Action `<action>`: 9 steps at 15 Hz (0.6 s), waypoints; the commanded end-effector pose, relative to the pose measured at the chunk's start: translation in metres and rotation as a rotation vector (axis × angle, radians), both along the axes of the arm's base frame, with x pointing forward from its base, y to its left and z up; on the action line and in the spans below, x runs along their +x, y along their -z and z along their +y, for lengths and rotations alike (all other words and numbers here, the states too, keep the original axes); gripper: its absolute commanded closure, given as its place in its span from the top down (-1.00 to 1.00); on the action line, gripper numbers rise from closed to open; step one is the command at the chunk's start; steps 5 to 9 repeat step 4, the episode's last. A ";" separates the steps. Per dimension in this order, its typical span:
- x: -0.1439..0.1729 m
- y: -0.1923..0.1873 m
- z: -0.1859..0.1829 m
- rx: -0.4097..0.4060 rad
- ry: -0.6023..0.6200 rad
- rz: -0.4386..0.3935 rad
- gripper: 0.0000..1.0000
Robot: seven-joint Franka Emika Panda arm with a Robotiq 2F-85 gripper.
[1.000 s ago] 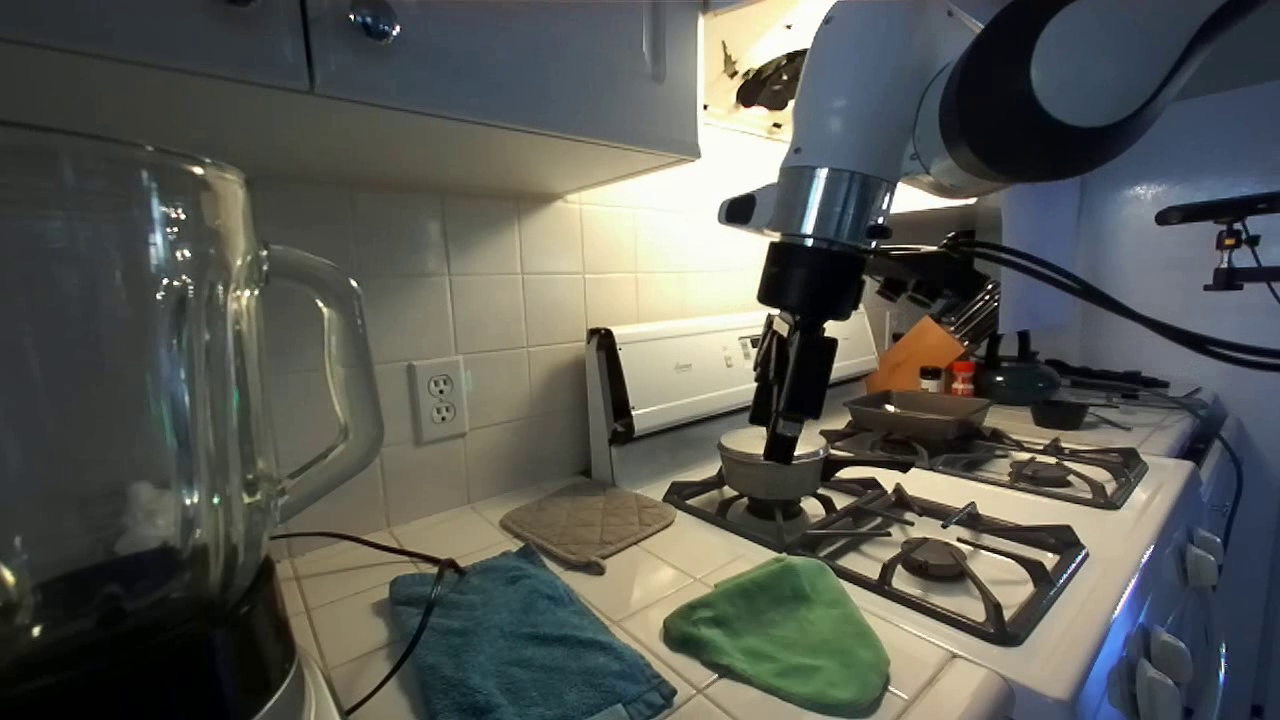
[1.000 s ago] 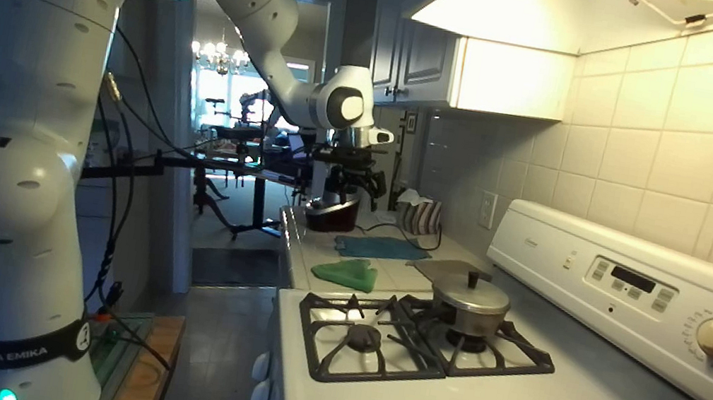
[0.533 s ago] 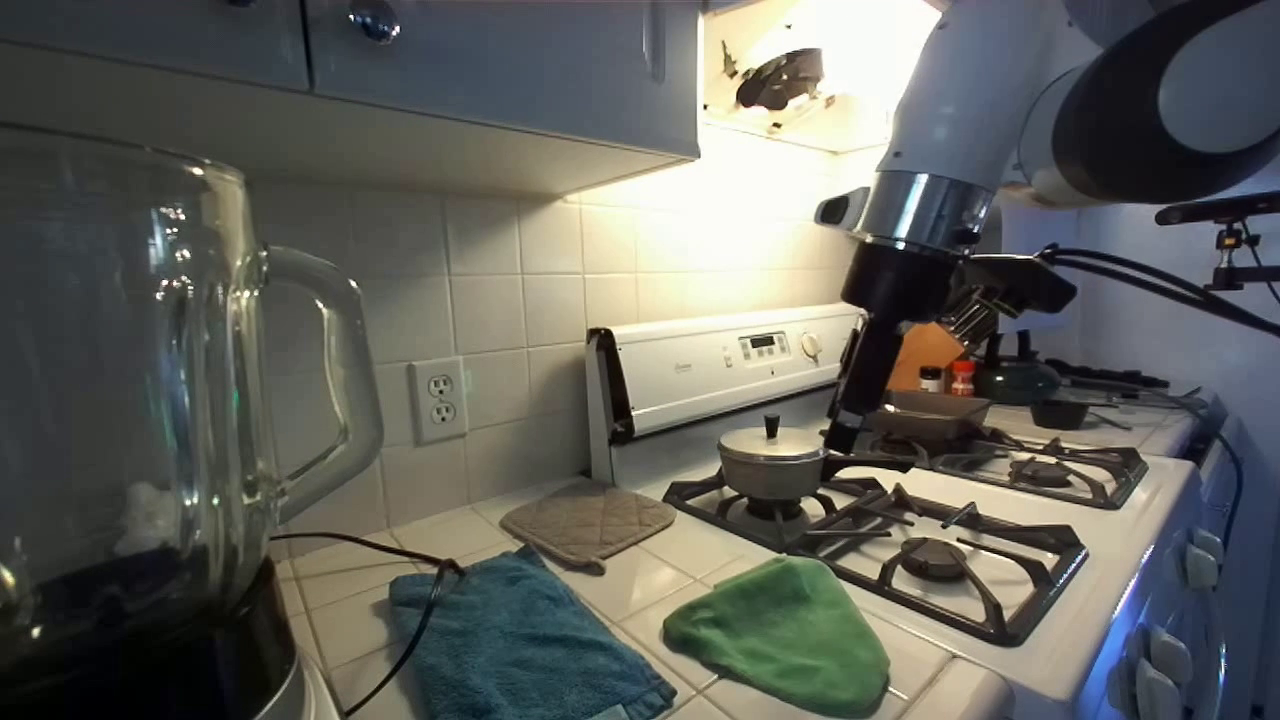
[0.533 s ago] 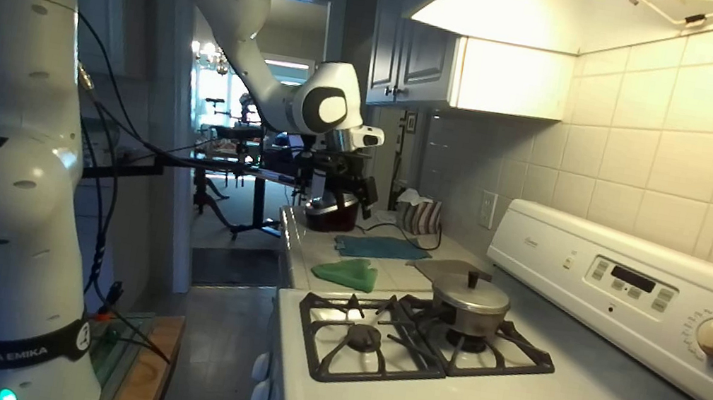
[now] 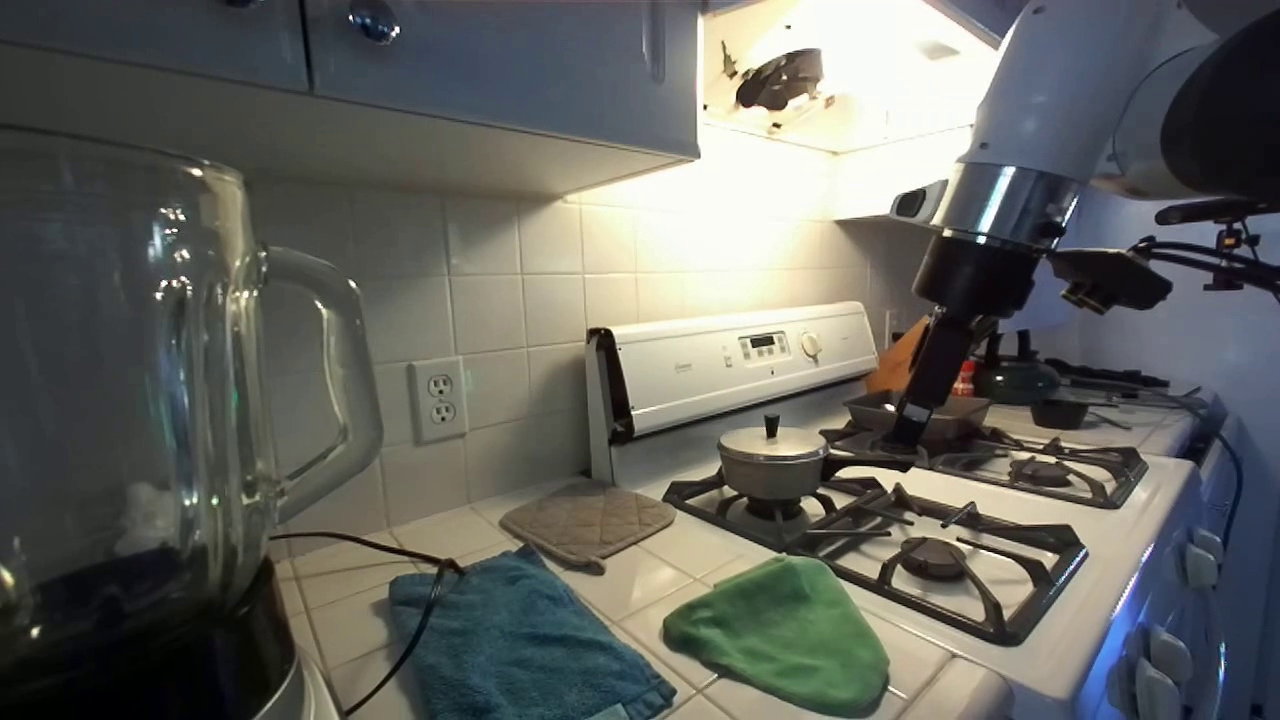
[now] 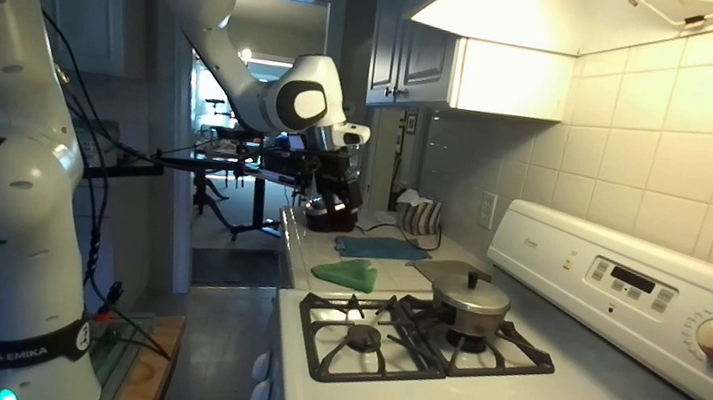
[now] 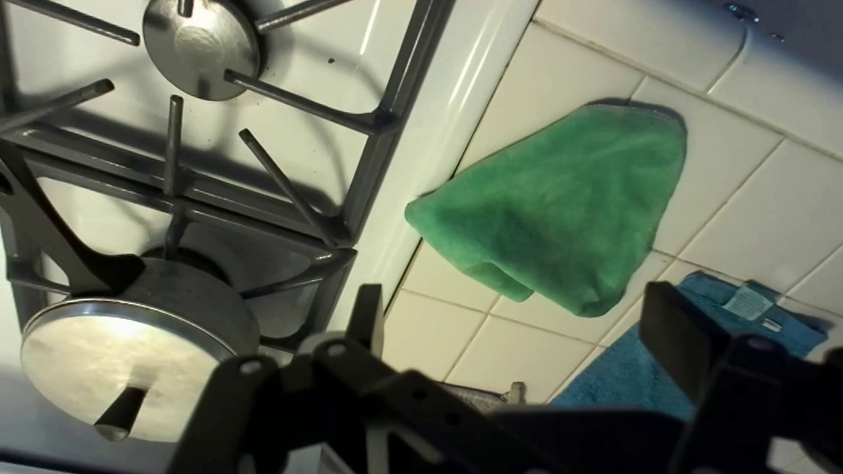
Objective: Put the silver lid on the silver pot then use the green towel to move the pot to the right and place the towel back on the counter.
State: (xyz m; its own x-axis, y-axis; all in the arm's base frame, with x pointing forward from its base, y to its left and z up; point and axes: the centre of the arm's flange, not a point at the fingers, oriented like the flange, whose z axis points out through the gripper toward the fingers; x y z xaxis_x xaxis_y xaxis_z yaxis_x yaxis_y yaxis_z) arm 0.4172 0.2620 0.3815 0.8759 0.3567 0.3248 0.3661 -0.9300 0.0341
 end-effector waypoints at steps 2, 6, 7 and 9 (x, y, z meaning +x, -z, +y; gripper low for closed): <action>0.000 0.000 0.000 0.001 0.002 0.000 1.00; 0.000 0.000 0.000 0.001 0.003 -0.001 1.00; 0.000 0.000 0.000 0.001 0.003 -0.001 1.00; 0.000 0.000 0.000 0.001 0.003 -0.001 1.00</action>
